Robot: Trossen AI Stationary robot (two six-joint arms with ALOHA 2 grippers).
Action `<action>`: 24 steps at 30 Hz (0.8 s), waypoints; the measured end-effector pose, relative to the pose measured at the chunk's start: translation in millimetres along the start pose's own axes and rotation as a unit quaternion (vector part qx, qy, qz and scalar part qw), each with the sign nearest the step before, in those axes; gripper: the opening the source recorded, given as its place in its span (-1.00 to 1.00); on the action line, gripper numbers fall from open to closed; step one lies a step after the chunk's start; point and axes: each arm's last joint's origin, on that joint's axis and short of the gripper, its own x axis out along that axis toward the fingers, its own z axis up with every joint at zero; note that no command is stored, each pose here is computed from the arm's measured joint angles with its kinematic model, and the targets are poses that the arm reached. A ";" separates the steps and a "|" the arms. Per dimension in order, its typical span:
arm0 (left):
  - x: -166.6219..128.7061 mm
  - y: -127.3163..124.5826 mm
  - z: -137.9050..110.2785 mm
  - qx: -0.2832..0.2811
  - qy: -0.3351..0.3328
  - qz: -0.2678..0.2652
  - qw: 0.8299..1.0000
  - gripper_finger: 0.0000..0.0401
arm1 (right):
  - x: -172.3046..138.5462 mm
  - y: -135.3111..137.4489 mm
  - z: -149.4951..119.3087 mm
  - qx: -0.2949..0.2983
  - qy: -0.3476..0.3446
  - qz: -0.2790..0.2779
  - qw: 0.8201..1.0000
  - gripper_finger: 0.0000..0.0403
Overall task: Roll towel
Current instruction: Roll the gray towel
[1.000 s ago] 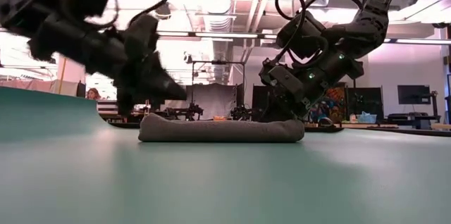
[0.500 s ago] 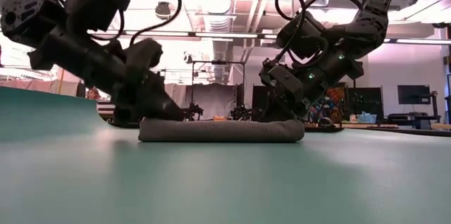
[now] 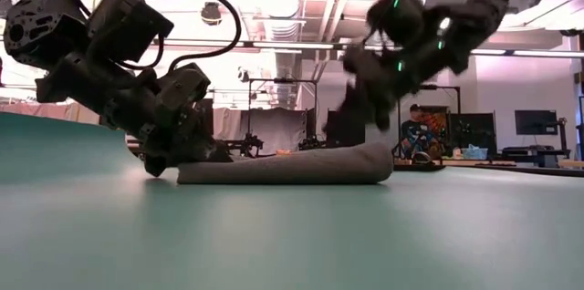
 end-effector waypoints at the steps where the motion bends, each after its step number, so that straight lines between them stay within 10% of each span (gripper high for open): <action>1: 0.0 0.4 -0.6 0.000 0.003 0.002 1.000 -1.00 | -6.5 2.0 7.0 -0.006 -0.016 0.006 1.000 -0.98; 9: 0.0 0.7 -1.7 0.001 0.012 -0.001 1.000 -1.00 | -23.0 35.1 11.6 -0.058 -0.025 0.109 0.992 -0.98; 24: -0.2 1.7 -3.3 -0.001 0.022 0.000 1.000 -1.00 | 42.9 28.6 -56.3 -0.039 0.036 0.101 0.993 -0.98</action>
